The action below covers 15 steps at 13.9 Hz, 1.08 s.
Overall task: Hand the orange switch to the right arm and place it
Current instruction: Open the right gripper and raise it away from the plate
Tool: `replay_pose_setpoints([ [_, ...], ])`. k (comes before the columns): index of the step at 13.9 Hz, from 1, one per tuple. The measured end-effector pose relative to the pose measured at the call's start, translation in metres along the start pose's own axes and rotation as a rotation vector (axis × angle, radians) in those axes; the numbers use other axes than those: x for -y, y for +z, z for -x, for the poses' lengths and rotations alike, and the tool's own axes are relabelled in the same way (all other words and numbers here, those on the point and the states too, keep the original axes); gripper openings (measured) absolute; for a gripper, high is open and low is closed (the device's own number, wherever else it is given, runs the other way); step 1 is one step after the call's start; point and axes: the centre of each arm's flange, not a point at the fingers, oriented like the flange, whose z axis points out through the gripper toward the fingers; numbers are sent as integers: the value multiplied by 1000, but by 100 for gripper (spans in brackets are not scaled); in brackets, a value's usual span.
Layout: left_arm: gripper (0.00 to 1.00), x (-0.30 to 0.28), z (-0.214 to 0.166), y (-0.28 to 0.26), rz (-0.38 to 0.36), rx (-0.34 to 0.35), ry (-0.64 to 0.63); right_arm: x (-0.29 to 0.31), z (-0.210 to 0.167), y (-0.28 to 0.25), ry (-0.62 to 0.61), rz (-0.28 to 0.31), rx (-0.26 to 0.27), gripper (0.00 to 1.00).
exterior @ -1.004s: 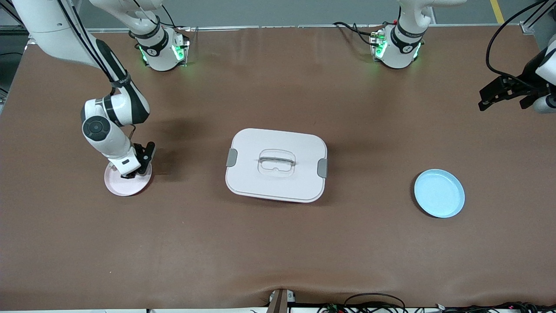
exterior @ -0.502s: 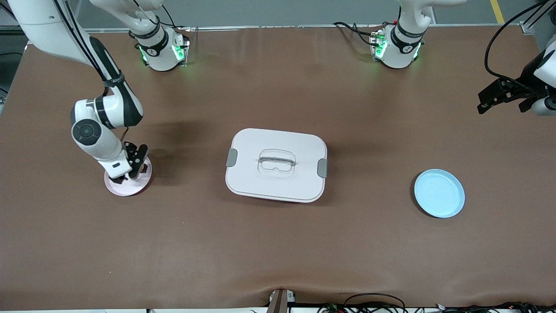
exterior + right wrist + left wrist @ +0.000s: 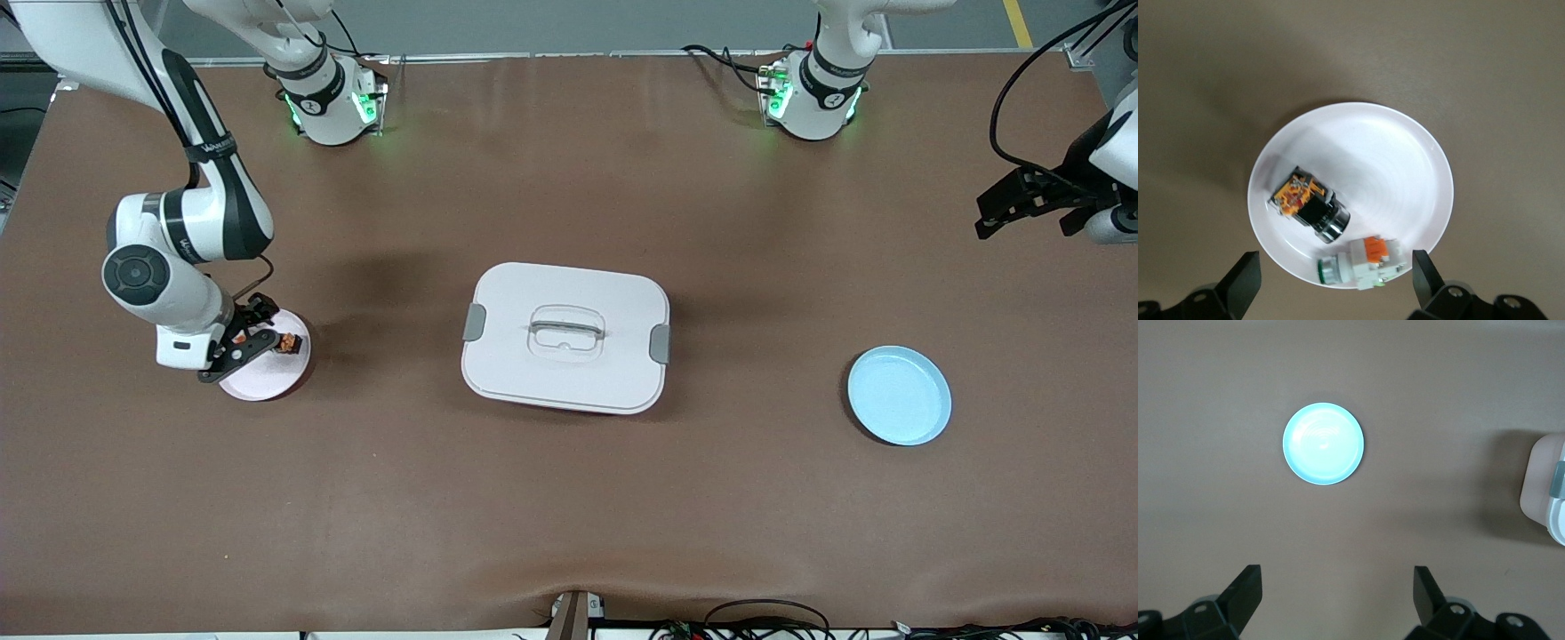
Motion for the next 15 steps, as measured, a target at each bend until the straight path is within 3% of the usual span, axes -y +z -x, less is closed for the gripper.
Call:
replay_pose_setpoints([
  [7,100,-2,0,1,0,1,3,-7,-6,-26,448,-74,-70,100],
  [12,100,-8,-1,2,0,5,14,-24,-21,-71,560,-103,-136,100],
  [15,100,-27,1,2,0,5,31,-40,-30,-132,569,-111,-131,100],
])
